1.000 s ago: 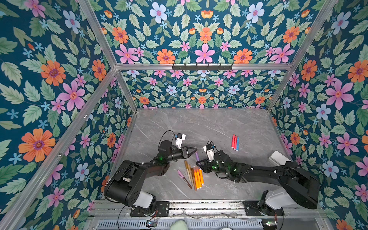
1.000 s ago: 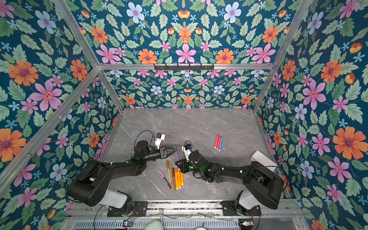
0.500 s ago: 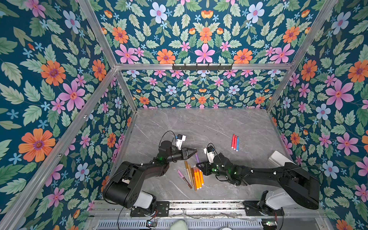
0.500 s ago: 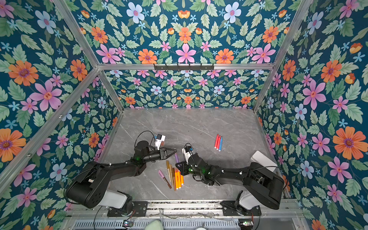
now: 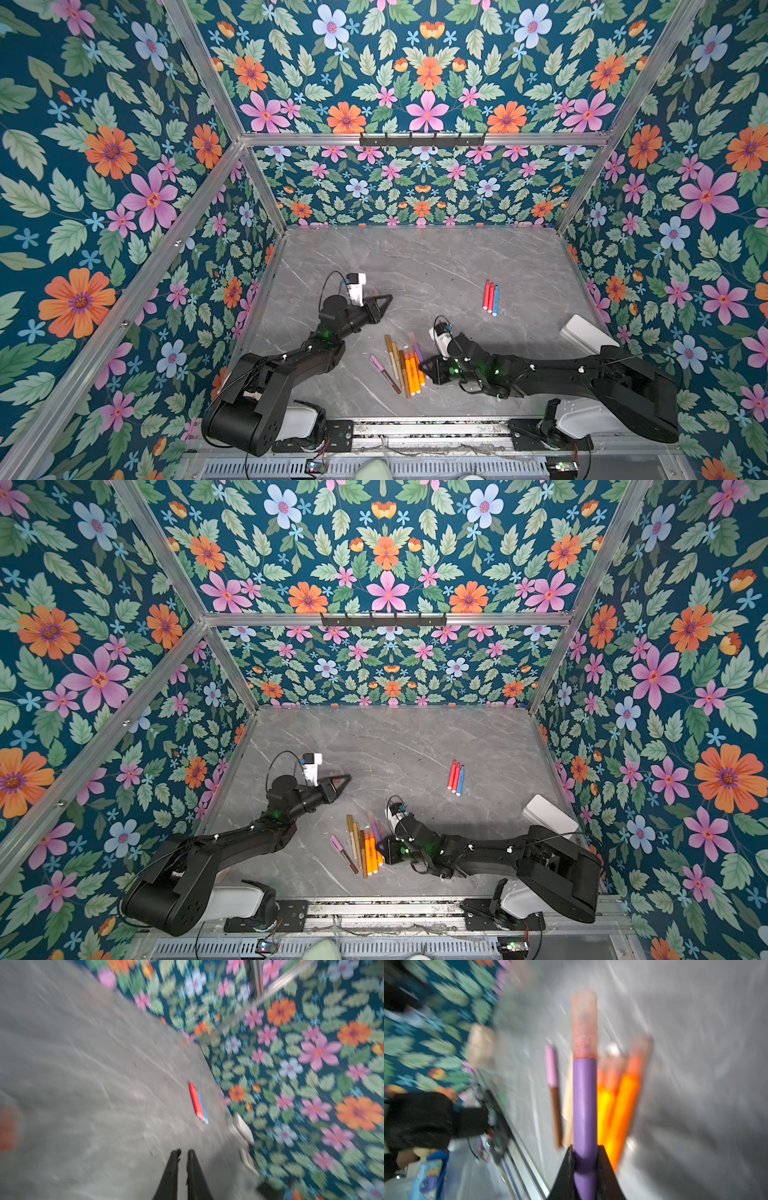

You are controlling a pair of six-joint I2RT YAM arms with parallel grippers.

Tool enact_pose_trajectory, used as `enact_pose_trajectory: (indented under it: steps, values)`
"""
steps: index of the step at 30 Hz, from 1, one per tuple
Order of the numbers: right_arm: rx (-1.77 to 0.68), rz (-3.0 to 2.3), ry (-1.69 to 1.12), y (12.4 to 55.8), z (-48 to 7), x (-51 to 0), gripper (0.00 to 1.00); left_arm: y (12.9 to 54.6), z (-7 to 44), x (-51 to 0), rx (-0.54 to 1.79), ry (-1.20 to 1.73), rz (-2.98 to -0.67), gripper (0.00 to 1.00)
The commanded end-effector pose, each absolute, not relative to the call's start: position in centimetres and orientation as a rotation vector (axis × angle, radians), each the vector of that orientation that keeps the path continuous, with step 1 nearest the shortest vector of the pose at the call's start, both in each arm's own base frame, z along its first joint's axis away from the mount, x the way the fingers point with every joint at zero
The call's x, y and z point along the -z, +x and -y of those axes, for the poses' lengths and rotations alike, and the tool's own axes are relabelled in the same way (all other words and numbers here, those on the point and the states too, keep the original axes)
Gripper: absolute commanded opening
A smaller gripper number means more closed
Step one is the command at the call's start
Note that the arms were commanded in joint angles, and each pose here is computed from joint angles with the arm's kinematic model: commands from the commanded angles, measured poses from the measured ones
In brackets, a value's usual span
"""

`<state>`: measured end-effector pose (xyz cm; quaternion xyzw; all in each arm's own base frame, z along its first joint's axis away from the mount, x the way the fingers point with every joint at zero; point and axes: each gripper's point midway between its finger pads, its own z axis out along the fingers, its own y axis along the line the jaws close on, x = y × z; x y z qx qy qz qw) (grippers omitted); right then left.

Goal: Open the pen caps

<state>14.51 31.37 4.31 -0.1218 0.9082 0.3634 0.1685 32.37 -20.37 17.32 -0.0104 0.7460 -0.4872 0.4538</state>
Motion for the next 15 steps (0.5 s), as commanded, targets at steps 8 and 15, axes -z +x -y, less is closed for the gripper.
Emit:
enact_pose_trajectory:
  steps: [8,15]
  values:
    - [-0.953,-2.636,-0.341,13.6,-29.2,-4.3,0.0,35.3,18.6,-21.5,1.081,-0.124,-1.699,0.0]
    - [-0.872,-2.561,-0.365,14.2,-27.3,-7.2,0.0,33.8,20.4,-21.5,1.147,-0.027,-1.772,0.56]
